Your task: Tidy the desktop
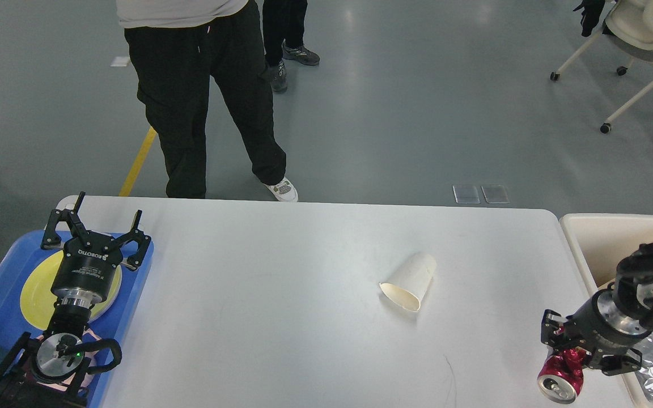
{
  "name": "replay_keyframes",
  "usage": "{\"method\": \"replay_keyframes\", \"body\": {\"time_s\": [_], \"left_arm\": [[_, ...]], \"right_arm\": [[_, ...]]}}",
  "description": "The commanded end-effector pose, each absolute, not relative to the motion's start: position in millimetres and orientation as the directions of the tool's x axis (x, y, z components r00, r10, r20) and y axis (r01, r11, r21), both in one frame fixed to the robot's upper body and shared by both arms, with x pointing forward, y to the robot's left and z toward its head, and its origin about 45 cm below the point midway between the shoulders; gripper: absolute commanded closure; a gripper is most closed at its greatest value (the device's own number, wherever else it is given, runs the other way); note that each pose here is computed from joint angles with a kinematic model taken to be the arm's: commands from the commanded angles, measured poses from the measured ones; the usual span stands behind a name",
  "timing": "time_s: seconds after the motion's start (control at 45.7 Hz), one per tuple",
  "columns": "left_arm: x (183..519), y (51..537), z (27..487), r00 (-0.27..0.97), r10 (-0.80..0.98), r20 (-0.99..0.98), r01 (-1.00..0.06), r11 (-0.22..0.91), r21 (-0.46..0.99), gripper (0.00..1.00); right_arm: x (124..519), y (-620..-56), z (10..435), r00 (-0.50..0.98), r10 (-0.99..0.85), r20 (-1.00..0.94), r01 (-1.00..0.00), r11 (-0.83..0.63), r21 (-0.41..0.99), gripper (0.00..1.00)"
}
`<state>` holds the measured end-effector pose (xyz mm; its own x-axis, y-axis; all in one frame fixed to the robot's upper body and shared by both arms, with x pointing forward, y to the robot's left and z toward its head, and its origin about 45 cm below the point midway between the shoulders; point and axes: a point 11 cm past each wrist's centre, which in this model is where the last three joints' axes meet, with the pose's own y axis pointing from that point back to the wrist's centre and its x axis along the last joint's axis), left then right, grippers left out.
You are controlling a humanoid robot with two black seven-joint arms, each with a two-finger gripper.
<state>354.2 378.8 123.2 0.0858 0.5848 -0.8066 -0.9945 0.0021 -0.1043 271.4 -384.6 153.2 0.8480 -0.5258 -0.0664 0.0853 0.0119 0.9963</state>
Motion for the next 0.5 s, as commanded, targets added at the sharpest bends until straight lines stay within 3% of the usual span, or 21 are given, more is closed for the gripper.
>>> {"method": "replay_keyframes", "body": {"time_s": [0.0,0.219,0.481], "left_arm": [[354.6,378.6,123.8,0.088,0.585,-0.806,-0.994,0.003,-0.106,0.04],[353.9,379.0,122.9,0.085,0.585,-0.807,-0.995,0.001,-0.104,0.04],[353.9,378.9,122.8,0.085,0.585,-0.807,-0.995,0.002,-0.103,0.04]], "right_arm": [[291.4,-375.7,207.1,0.858,-0.51,-0.066,0.073,-0.006,0.997,1.0],[302.5,-358.7,302.0,0.857,-0.511,0.067,-0.02,0.097,0.995,1.0],[306.5,-362.0,311.3,0.832,-0.543,0.114,-0.08,0.086,0.993,1.0]]}}
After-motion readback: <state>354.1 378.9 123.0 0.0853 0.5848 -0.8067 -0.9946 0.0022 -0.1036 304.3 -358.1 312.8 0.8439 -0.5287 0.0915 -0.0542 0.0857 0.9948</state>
